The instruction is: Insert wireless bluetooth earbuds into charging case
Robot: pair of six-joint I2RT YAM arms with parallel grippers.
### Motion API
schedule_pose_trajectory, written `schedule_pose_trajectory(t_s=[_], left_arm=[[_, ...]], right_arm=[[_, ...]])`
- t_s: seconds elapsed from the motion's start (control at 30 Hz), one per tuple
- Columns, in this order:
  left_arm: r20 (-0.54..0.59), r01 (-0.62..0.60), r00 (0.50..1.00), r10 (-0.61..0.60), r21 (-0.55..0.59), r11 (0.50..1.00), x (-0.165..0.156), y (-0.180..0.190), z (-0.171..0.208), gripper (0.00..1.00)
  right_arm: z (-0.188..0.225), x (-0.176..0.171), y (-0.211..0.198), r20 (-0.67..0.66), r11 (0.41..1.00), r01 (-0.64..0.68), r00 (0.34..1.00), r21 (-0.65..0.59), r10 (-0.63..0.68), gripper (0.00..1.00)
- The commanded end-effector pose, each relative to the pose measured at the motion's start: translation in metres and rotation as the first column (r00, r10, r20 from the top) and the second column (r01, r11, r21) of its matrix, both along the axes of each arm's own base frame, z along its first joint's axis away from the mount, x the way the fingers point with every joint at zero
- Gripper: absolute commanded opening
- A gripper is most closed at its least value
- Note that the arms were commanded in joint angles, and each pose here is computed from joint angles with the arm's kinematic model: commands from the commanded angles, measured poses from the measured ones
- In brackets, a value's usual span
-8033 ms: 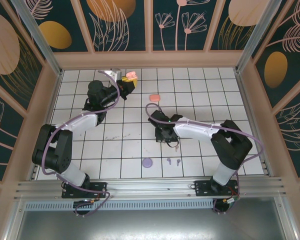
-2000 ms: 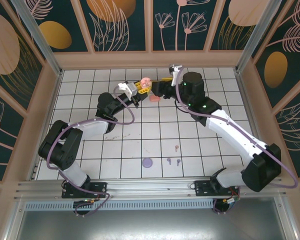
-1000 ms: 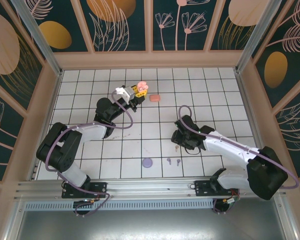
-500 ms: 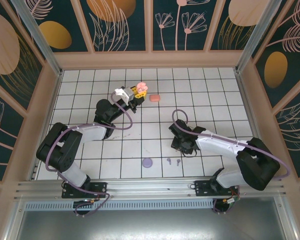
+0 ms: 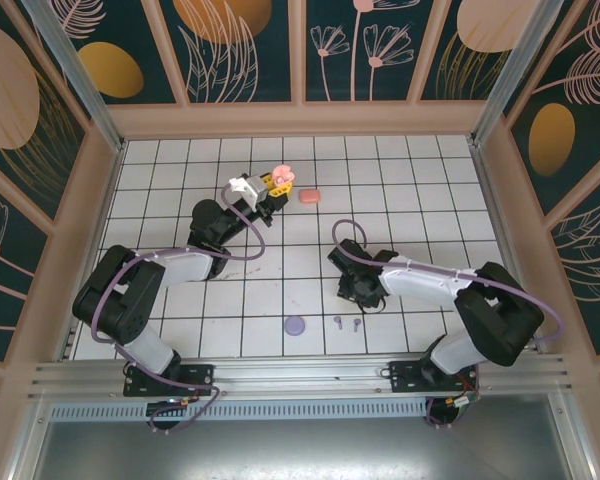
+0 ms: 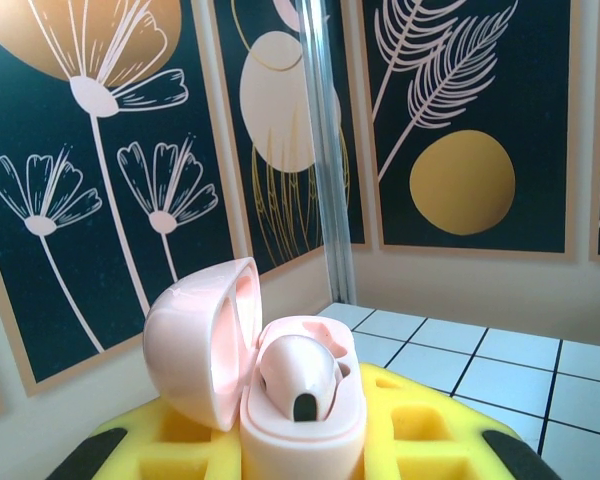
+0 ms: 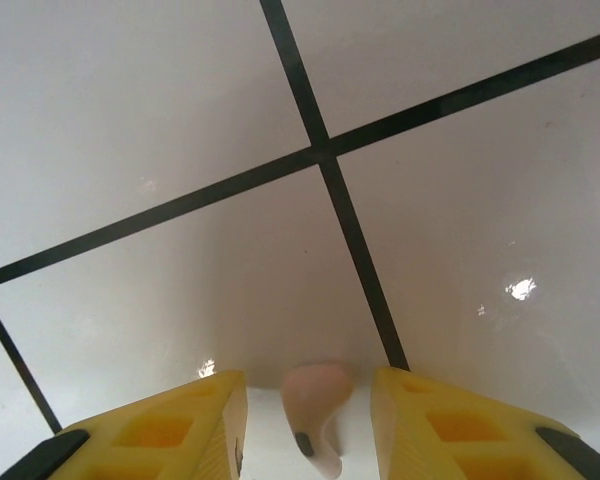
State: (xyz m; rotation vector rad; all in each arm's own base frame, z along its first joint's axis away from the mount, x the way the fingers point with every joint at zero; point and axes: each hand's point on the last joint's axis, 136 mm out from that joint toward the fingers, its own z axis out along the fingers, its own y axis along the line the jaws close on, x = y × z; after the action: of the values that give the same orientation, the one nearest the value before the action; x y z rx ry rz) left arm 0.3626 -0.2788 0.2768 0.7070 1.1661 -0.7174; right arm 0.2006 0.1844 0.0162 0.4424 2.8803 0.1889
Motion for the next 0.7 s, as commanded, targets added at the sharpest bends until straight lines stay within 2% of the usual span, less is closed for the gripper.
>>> schedule_pose_trajectory(t_s=[0.0, 0.67], left_arm=[[0.041, 0.006, 0.999, -0.005, -0.026, 1.000, -0.006, 0.000, 0.009, 0.00], [0.033, 0.016, 0.999, -0.016, -0.015, 1.000, -0.005, -0.002, 0.008, 0.00]], right_arm=[[0.001, 0.002, -0.004, -0.003, 0.998, -0.003, 1.000, -0.055, 0.003, 0.38], [-0.010, 0.005, -0.004, -0.010, 0.994, -0.052, 0.999, -0.097, 0.051, 0.27]])
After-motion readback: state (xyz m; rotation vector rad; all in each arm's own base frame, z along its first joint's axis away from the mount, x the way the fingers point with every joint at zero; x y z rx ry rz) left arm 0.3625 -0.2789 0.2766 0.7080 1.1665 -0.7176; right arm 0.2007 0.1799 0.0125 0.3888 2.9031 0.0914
